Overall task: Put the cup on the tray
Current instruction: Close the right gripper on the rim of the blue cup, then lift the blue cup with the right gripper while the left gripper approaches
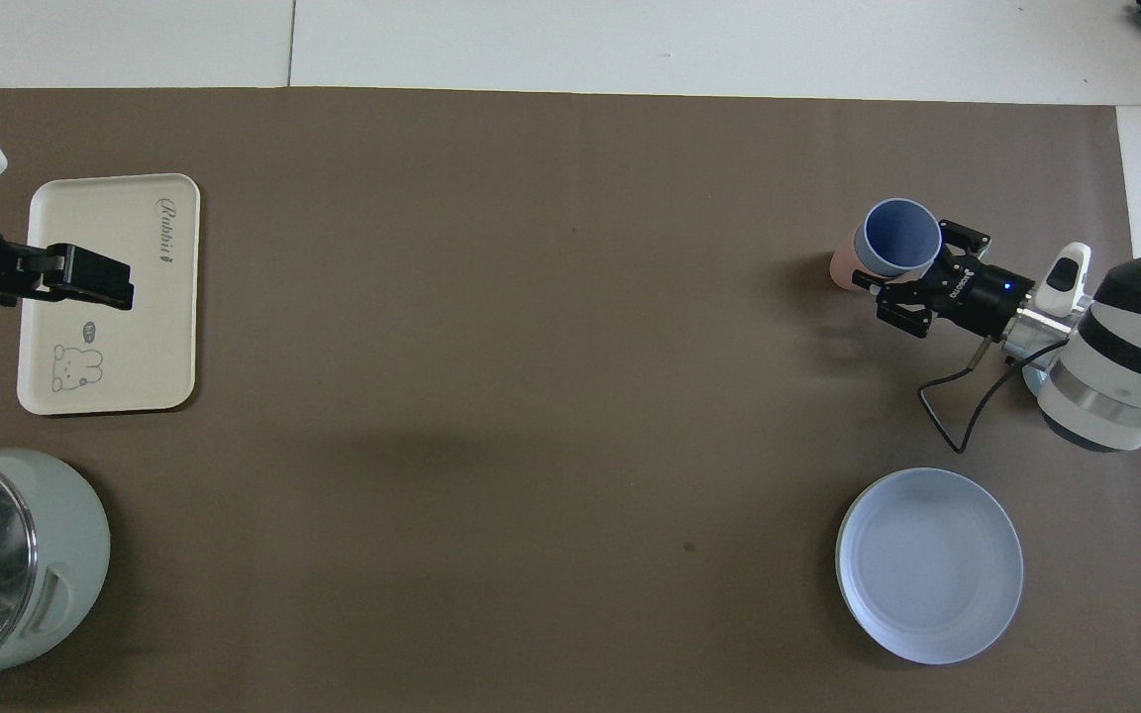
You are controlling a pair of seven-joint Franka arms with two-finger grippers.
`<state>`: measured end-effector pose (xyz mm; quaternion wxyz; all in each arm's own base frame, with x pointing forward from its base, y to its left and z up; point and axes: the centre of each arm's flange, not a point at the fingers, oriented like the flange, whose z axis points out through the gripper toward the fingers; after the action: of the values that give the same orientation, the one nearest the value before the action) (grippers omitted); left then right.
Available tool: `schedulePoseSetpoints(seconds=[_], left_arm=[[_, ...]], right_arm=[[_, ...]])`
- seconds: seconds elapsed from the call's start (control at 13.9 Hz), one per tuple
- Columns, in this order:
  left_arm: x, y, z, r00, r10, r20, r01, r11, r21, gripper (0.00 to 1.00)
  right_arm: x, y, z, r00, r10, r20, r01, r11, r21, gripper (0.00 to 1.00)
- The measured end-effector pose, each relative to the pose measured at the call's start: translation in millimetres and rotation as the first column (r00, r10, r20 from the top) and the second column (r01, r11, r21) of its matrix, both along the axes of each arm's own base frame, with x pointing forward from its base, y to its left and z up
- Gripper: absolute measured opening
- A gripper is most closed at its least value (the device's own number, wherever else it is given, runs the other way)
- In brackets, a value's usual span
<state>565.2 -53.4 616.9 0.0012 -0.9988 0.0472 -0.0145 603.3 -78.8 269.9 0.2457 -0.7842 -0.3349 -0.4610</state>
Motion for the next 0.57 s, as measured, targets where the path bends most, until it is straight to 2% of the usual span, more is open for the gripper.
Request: schedulePoseSetpoints(seconds=[0.14,0.36,0.57], left_arm=[[0.0,0.0,0.0,1.0,0.0,0.0,0.0,1.0,0.0,1.0],[-0.1,-0.5,-0.3,1.0,-0.001,-0.001,0.001,1.0,0.0,1.0],[-0.9,-7.4,-1.0,1.0,-0.014,-0.003,0.014,1.0,0.0,1.0]], right_arm=[[4.5,4.1,6.1,1.0,-0.027,-0.01,0.027,0.999,-0.02,0.84],[15.5,29.5,50.5,0.995,-0.097,-0.017,0.096,0.993,-0.063,0.84],[16.1,54.4,98.1,0.997,-0.07,-0.037,0.065,0.989,-0.132,0.84]])
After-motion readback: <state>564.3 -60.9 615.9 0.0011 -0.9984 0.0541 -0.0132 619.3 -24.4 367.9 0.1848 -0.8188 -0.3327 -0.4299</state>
